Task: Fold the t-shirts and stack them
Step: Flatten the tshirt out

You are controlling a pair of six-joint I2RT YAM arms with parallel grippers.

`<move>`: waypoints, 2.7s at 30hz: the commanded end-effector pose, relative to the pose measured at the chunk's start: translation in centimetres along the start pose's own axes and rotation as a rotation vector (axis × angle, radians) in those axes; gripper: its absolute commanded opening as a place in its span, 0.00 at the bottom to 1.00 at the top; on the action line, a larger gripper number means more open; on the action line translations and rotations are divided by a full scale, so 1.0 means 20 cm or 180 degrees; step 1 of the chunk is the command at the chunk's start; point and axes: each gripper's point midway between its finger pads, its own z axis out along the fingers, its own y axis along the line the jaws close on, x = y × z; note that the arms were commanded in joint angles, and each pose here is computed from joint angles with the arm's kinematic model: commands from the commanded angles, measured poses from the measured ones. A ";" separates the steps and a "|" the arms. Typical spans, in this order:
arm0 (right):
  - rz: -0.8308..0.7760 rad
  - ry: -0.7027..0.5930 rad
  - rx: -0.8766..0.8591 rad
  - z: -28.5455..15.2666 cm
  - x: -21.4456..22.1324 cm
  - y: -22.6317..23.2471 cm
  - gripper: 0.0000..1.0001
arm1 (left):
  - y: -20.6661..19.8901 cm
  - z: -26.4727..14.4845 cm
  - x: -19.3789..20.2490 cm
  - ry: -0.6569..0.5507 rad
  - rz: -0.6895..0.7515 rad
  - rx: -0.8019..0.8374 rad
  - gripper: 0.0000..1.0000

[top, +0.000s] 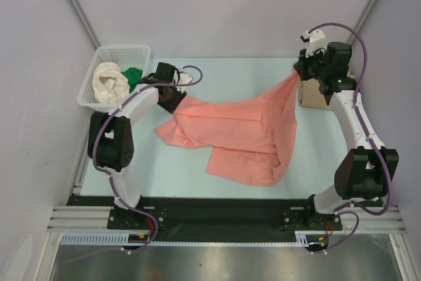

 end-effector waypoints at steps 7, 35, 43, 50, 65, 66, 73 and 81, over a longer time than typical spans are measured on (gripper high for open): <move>-0.0127 -0.0109 -0.0006 -0.04 -0.08 0.01 0.00 | 0.14 0.07 -0.02 0.0111 0.0885 -0.0103 0.52; -0.0183 -0.0055 0.0057 -0.03 -0.04 -0.01 0.00 | 0.12 0.03 0.01 0.0134 0.1151 0.0048 0.43; -0.0192 -0.0059 0.0038 0.00 -0.05 -0.02 0.00 | 0.09 0.11 0.07 0.0220 0.1190 0.0105 0.43; -0.0212 -0.0044 0.0040 0.01 -0.05 -0.02 0.00 | 0.11 0.18 0.04 0.0245 0.1185 0.0121 0.43; -0.0264 -0.0041 0.0085 0.02 -0.05 -0.04 0.00 | 0.12 0.23 0.03 0.0311 0.1244 0.0166 0.20; -0.0259 -0.0028 0.0081 0.02 -0.04 -0.04 0.00 | 0.12 0.22 0.03 0.0298 0.1244 0.0157 0.18; -0.0223 -0.0025 0.0075 0.03 -0.03 -0.03 0.00 | 0.13 0.15 0.00 0.0233 0.1211 0.0104 0.00; -0.0117 -0.0050 0.0317 0.02 -0.06 -0.10 0.00 | 0.18 -0.11 -0.19 -0.0224 0.0886 -0.0166 0.00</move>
